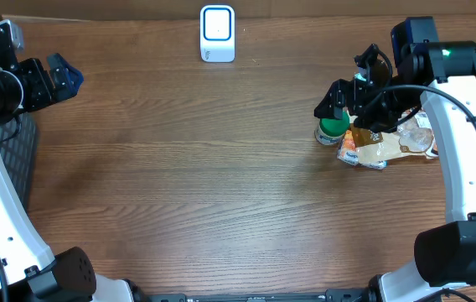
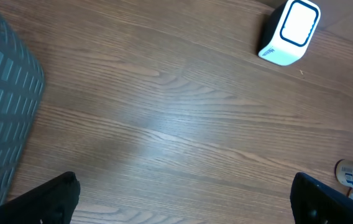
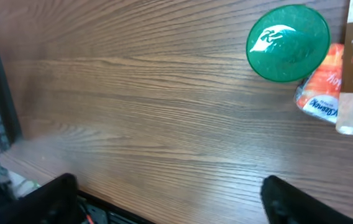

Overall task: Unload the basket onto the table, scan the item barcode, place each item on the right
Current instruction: 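Open the right gripper and raise it off the jar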

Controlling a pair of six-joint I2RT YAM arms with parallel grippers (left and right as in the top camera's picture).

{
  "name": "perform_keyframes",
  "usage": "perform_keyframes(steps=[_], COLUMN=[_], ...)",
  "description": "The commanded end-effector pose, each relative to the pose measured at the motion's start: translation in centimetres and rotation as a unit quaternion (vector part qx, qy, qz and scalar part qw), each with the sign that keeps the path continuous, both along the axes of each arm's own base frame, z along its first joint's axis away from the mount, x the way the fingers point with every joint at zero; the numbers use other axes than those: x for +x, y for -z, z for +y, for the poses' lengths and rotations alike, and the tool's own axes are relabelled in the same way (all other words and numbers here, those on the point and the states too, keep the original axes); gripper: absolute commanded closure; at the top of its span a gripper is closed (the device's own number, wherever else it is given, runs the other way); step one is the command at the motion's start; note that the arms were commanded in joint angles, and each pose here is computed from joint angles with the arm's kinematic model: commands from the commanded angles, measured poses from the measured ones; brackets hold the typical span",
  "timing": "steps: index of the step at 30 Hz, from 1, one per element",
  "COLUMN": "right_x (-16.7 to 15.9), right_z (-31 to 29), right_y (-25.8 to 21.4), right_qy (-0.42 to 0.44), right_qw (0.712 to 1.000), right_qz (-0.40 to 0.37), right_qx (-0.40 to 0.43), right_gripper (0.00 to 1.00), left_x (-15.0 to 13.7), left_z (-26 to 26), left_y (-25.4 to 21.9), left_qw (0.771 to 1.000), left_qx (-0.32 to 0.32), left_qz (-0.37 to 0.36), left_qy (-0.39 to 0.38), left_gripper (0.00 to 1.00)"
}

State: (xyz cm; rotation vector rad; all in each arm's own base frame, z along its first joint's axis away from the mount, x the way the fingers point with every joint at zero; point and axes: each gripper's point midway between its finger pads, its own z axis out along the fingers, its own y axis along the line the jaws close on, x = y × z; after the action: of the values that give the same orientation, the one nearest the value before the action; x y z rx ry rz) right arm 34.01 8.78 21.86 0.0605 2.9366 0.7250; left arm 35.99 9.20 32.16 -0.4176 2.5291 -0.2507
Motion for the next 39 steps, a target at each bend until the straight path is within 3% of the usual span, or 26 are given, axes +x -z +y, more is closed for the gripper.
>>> perform_keyframes(steps=[1, 6, 9, 12, 18, 23, 39], right_x=[-0.1, -0.5, -1.1, -2.1, -4.0, -4.3, -4.5], right_z=[0.0, -0.6, -3.3, -7.2, -10.0, -10.1, -10.1], right_y=[-0.9, -3.7, -5.2, -6.9, -8.5, -8.5, -8.4], right_qy=[-0.002, 0.010, 0.085, 0.195, 0.282, 0.281, 0.280], right_qw=[1.000, 0.997, 0.989, 0.961, 0.929, 0.929, 0.929], right_qz=[-0.016, -0.073, -0.095, -0.117, -0.125, -0.124, -0.119], right_qx=[0.001, -0.014, -0.079, -0.159, -0.204, -0.208, -0.209], right_gripper=[0.12, 0.12, 0.12, 0.11, 0.08, 0.00, 0.00], left_x=[0.0, 0.0, 0.0, 0.0, 0.0, 0.0, 0.0], left_z=[-0.4, -0.4, -0.4, -0.4, -0.4, -0.4, -0.4], left_y=[-0.8, -0.8, -0.8, -0.8, -0.8, -0.8, -0.8], left_qw=[1.000, 1.000, 1.000, 1.000, 1.000, 1.000, 1.000], left_qx=[0.007, 0.007, 0.007, 0.007, 0.006, 0.007, 0.007], left_qz=[-0.013, -0.013, -0.013, -0.013, -0.013, -0.013, -0.013], left_qy=[0.013, 0.013, 0.013, 0.013, 0.013, 0.013, 0.013], left_gripper=[0.00, 0.00, 0.00, 0.00, 0.00, 0.00, 0.00])
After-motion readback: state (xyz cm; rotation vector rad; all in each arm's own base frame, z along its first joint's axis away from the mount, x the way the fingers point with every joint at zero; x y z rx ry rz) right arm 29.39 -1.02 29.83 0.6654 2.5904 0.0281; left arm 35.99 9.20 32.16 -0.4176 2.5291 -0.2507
